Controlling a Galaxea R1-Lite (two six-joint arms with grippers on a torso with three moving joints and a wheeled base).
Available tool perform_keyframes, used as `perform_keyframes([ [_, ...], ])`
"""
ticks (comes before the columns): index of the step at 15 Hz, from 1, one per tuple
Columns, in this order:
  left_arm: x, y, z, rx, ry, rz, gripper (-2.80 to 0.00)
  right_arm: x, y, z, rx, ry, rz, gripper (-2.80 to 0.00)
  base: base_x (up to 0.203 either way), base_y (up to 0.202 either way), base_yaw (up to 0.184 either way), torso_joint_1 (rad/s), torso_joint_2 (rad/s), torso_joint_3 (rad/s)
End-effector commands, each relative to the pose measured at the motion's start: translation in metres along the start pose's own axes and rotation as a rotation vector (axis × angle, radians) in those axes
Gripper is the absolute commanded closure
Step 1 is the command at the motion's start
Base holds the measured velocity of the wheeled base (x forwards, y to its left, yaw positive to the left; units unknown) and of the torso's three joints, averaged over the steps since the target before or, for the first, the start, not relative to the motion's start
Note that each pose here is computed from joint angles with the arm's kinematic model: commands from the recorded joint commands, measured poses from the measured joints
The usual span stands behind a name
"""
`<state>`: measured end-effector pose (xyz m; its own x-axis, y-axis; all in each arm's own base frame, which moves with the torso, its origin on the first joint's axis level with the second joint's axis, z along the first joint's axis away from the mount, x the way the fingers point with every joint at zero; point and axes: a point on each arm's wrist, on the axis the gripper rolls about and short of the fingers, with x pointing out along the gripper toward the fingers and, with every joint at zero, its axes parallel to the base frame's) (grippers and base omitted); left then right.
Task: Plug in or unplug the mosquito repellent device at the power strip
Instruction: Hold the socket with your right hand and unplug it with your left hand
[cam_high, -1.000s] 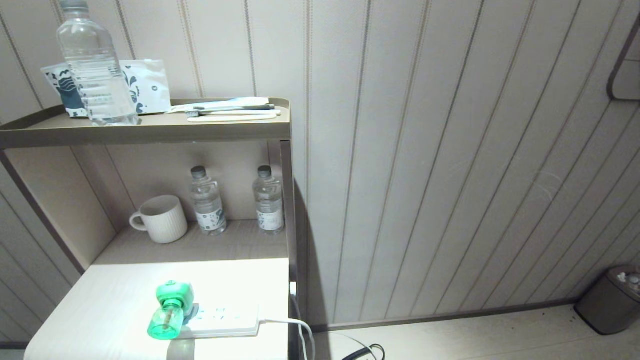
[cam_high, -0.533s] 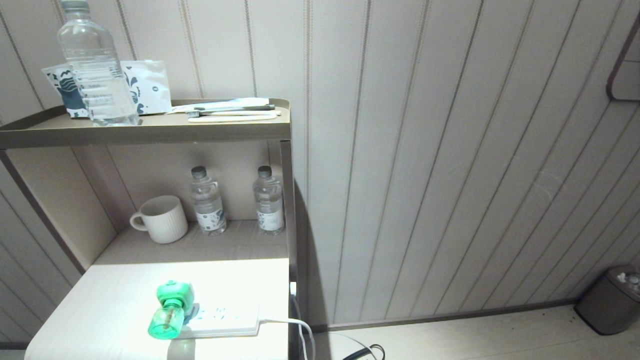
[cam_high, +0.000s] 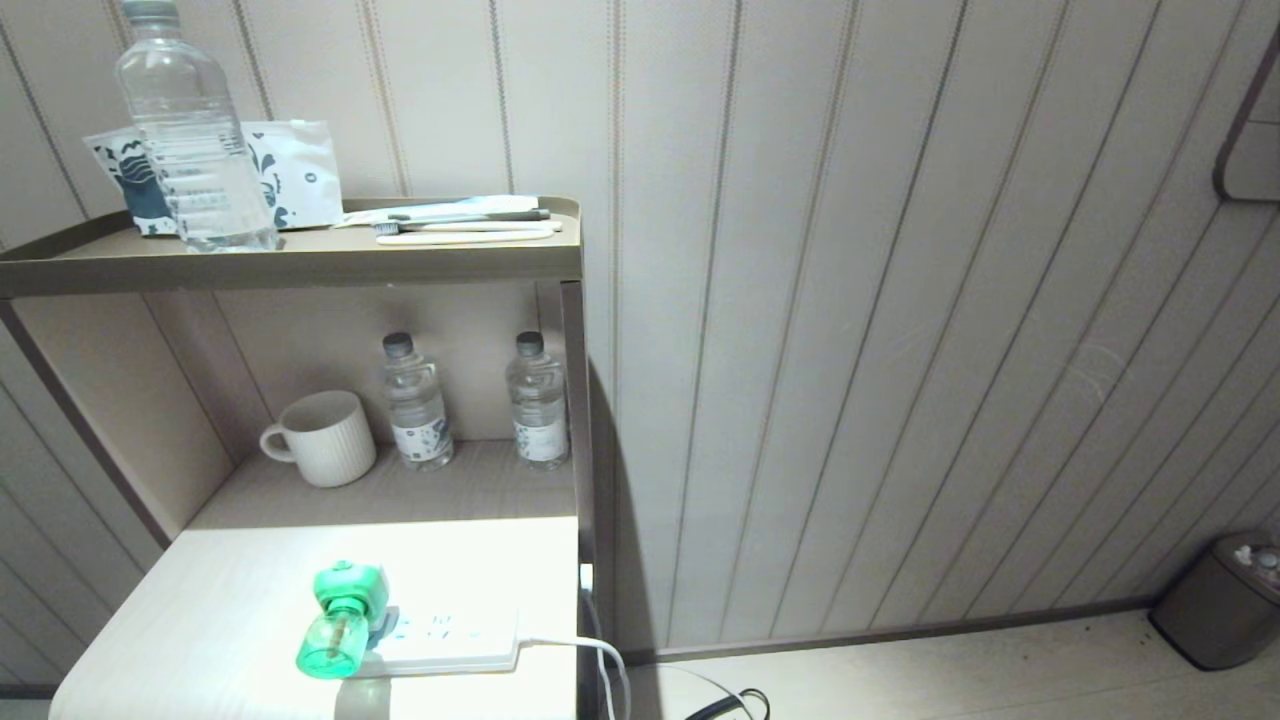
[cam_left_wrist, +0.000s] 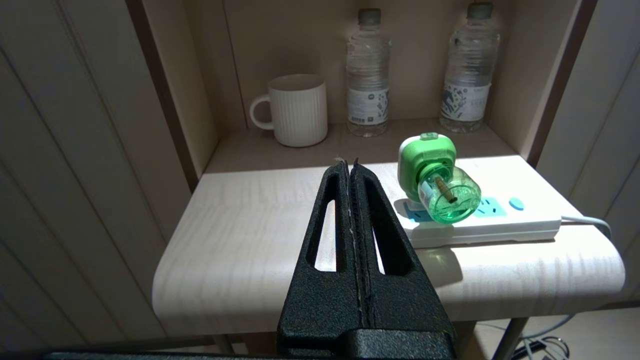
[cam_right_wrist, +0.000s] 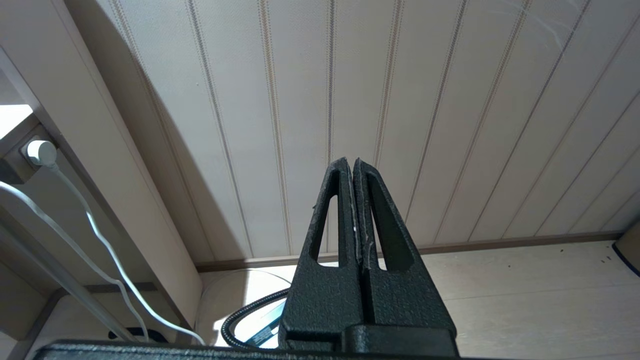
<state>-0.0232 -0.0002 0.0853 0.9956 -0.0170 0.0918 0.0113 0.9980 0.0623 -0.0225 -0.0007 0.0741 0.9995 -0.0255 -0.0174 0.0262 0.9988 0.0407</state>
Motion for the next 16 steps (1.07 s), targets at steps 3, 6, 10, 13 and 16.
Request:
perform_keyframes([
  [3,0.0000,0.0000,-0.0001,-0.002,-0.003,0.002,0.00,0.0000,0.0000,0.0000,0.000,0.001,0.001,0.00,0.000,0.000,0.000,0.000,0.00,0.000],
  [6,0.0000,0.0001,0.0004,-0.033,-0.008,0.005,0.00,0.0001,0.0000,0.0000,0.000,0.001,0.001,0.00,0.000,0.000,0.000,0.000,0.00,0.000],
  [10,0.0000,0.0001,0.0006,-0.037,-0.010,0.005,0.00,0.0000,0.0000,0.0000,0.000,0.000,0.000,0.00,0.000,0.000,0.000,0.000,0.00,0.000],
  [13,0.0000,0.0001,0.0007,-0.044,-0.011,0.004,0.00,0.0001,0.0000,0.0002,-0.003,0.000,0.001,0.00,0.000,0.000,0.000,0.000,0.00,0.000],
  [16,0.0000,0.0002,0.0009,-0.057,-0.012,0.005,0.00,0.0000,0.0000,0.0000,-0.002,-0.001,0.001,0.00,0.000,0.000,0.000,0.000,0.00,0.000],
])
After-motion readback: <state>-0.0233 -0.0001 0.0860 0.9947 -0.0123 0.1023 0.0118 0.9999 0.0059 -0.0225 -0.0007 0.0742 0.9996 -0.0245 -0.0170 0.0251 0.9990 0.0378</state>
